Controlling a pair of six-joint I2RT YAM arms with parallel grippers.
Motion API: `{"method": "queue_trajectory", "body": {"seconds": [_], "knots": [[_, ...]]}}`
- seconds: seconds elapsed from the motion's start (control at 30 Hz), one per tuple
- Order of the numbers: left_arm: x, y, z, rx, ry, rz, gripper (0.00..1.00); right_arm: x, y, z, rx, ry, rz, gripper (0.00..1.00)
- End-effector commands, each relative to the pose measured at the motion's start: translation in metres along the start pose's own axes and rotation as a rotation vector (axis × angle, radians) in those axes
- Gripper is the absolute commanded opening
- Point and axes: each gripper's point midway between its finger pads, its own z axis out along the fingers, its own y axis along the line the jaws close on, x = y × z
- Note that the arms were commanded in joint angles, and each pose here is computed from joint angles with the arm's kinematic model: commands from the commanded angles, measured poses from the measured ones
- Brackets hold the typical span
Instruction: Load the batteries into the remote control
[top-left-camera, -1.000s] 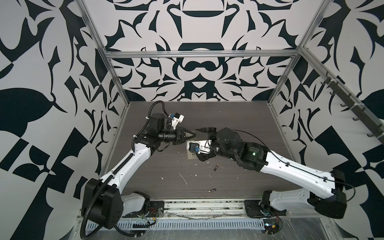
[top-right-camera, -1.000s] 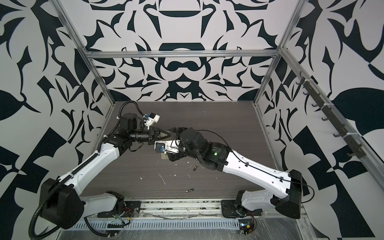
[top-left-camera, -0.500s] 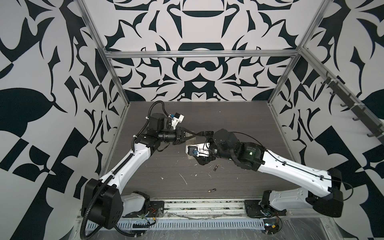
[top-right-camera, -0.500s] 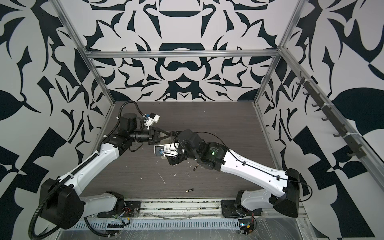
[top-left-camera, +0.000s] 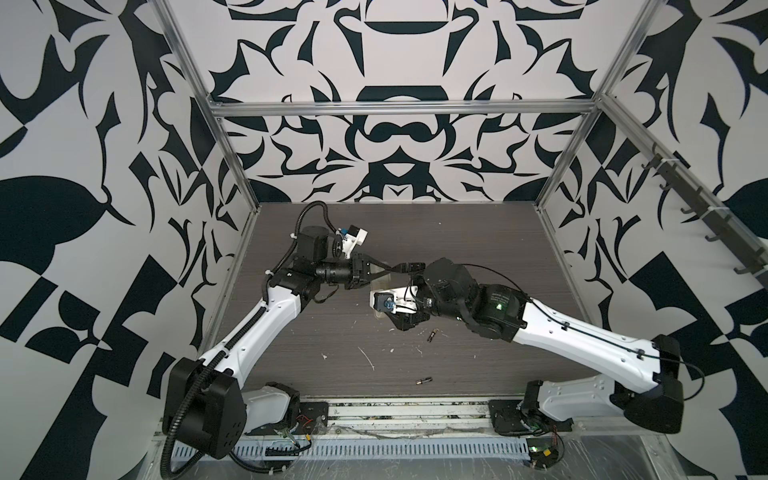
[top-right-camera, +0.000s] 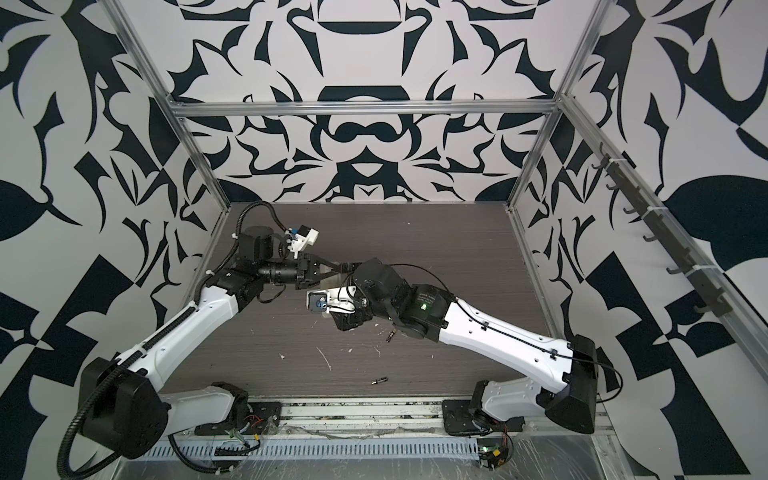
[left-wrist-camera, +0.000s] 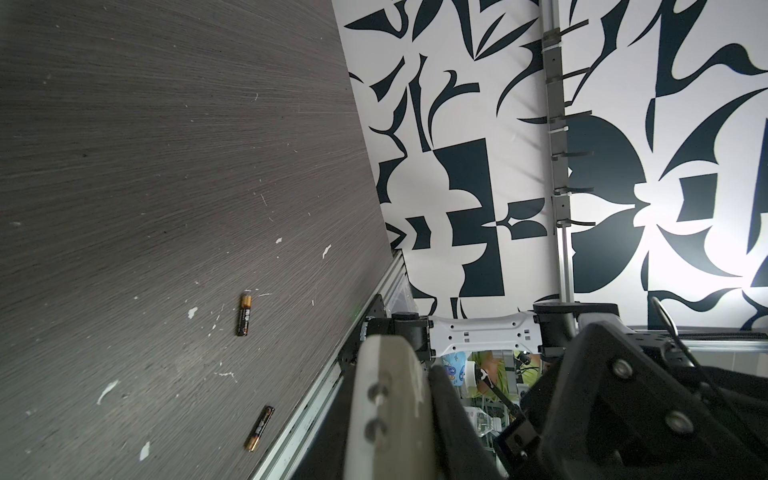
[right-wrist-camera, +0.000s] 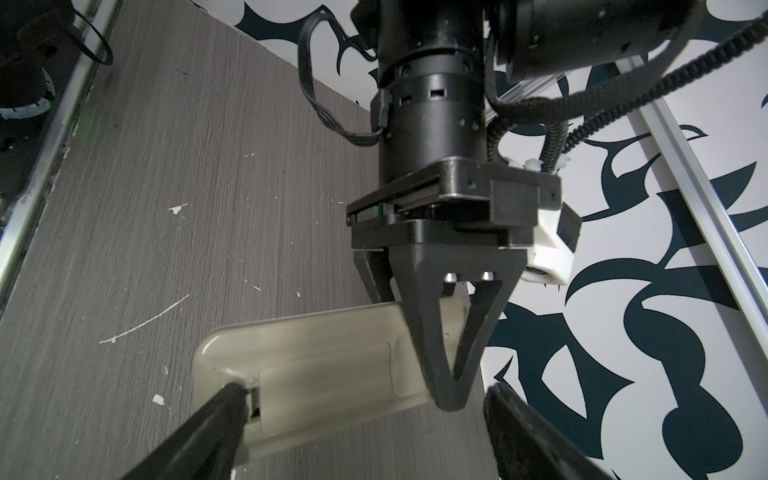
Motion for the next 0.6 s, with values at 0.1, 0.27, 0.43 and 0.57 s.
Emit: {"method": "queue_trajectory", "body": {"seconds": [0.1, 0.27, 0.43, 0.57], "knots": [[0.007, -0.008, -0.005, 0.023, 0.011, 0.007, 0.00, -0.002, -0.019, 0.001, 0.076, 0.026, -0.005, 0.93], [0.007, -0.010, -0.005, 0.027, 0.011, 0.010, 0.00, -0.002, -0.027, 0.001, 0.111, 0.041, -0.002, 0.92], [0.006, -0.009, -0.004, 0.029, 0.014, 0.007, 0.00, -0.004, -0.035, -0.001, 0.150, 0.036, 0.001, 0.91], [0.006, -0.010, -0.004, 0.031, 0.017, 0.007, 0.00, -0.006, -0.039, -0.001, 0.167, 0.033, 0.004, 0.91]]}}
